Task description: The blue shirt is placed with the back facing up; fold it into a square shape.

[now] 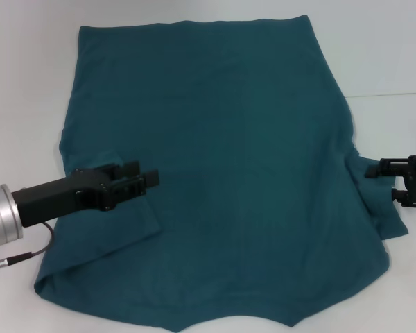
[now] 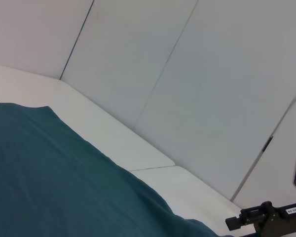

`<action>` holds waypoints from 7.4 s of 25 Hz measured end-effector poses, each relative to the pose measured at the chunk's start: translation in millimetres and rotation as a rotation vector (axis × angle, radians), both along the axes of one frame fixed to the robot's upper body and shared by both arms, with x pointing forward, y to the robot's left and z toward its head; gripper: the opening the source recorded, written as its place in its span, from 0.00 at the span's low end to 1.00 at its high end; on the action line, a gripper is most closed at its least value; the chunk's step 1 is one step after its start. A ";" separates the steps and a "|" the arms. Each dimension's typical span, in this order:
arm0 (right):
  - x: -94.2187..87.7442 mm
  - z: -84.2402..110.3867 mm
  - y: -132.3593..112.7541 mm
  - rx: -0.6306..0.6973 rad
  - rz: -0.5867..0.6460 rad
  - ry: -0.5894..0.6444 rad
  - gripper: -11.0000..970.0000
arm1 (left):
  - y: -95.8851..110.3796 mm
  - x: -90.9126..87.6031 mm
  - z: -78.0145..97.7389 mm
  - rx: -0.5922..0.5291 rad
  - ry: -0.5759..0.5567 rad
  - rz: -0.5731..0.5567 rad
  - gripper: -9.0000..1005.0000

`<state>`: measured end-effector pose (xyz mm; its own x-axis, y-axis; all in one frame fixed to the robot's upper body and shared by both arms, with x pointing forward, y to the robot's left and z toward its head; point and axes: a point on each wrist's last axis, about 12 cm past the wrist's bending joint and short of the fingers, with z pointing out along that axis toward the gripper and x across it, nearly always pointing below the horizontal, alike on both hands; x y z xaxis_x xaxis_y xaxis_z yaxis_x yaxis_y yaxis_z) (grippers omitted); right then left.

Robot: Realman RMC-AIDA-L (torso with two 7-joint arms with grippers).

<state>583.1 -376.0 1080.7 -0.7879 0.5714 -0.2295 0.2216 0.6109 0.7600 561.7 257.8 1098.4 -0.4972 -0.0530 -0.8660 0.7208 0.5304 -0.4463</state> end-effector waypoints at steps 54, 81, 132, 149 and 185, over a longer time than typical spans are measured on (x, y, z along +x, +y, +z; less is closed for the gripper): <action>18.7 50.6 -23.0 -0.195 0.139 0.021 0.02 | -1.6 -1.4 0.4 -0.018 0.010 -0.006 0.58; 9.4 67.8 -48.1 -0.257 0.106 0.054 0.02 | -0.7 -3.5 -1.4 -0.023 0.026 -0.003 0.59; 72.6 76.0 105.4 -0.579 0.641 -0.049 0.02 | -1.7 3.9 1.7 -0.019 0.022 0.022 0.59; 75.0 74.3 109.2 -0.704 0.692 -0.048 0.13 | -3.0 6.8 3.3 -0.015 0.016 0.025 0.59; 57.0 72.8 59.4 -0.600 0.420 -0.096 0.51 | -4.1 11.9 9.1 -0.066 0.034 0.053 0.58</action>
